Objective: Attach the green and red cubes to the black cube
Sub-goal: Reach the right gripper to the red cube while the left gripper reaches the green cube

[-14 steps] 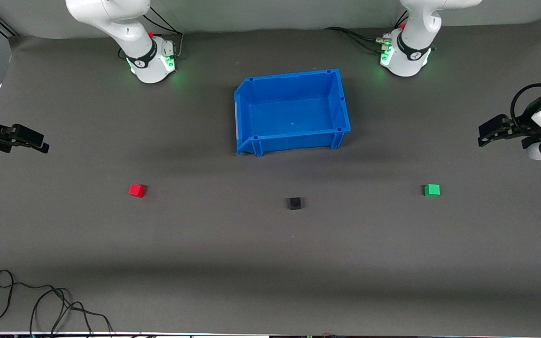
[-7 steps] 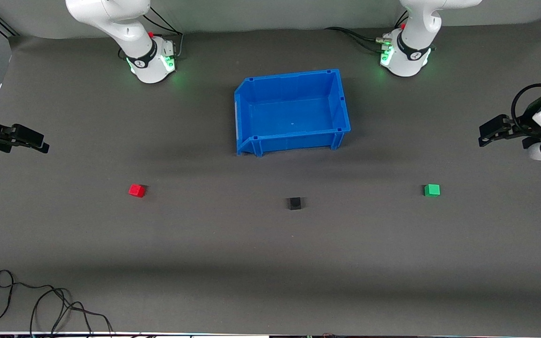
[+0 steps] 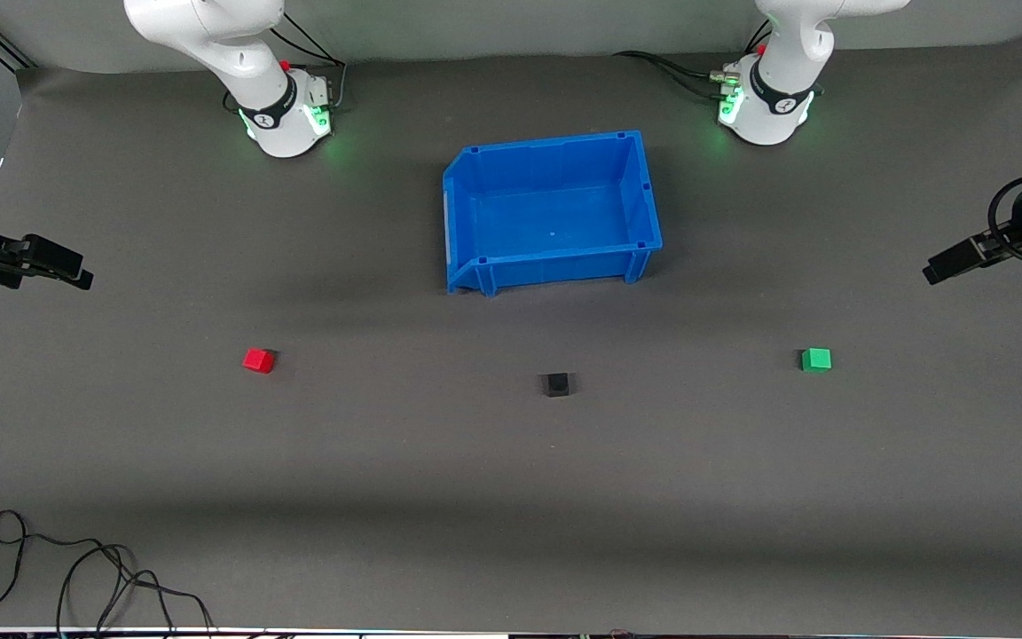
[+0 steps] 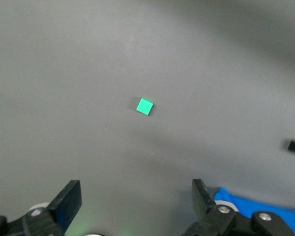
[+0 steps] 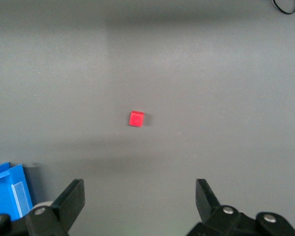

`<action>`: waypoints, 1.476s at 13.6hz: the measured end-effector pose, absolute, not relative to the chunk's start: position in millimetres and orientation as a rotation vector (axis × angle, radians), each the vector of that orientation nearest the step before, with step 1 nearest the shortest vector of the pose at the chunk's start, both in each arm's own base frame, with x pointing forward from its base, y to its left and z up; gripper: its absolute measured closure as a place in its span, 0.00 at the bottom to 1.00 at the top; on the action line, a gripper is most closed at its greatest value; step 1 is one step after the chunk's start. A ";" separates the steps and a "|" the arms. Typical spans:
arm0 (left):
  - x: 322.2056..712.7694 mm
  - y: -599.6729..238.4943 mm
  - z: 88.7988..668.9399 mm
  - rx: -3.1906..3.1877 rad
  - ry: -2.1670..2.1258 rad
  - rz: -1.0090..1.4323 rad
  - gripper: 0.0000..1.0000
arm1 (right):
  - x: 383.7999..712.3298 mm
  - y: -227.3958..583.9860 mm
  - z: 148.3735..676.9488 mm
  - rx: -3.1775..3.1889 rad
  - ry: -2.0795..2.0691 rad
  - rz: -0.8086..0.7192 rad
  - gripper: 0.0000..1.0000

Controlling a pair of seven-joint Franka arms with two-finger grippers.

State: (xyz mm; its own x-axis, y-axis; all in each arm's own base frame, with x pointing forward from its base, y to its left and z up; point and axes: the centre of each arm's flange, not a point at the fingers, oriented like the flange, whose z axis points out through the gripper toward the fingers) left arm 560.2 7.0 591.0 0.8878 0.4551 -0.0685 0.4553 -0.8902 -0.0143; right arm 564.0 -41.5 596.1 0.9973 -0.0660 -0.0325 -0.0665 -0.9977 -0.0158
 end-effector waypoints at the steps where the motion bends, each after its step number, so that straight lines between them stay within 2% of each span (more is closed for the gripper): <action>1: 559.7 12.3 590.7 2.992 0.895 -0.122 0.00 | 564.0 -41.7 596.2 -3.123 0.104 0.050 0.00; 7: 565.1 43.1 576.2 2.534 1.680 -0.241 0.00 | 563.4 -43.2 595.8 -3.122 0.114 0.057 0.00; 11: 569.7 69.3 548.2 2.285 1.900 -0.355 0.00 | 564.6 -37.7 583.4 -3.113 0.259 0.102 0.00; 14: 569.2 79.2 508.7 2.182 1.946 -0.385 0.00 | 568.8 -30.9 542.0 -3.100 0.283 0.164 0.00; 20: 554.2 85.1 397.8 2.058 1.964 -0.360 0.00 | 569.7 -27.2 438.7 -3.066 0.318 0.136 0.00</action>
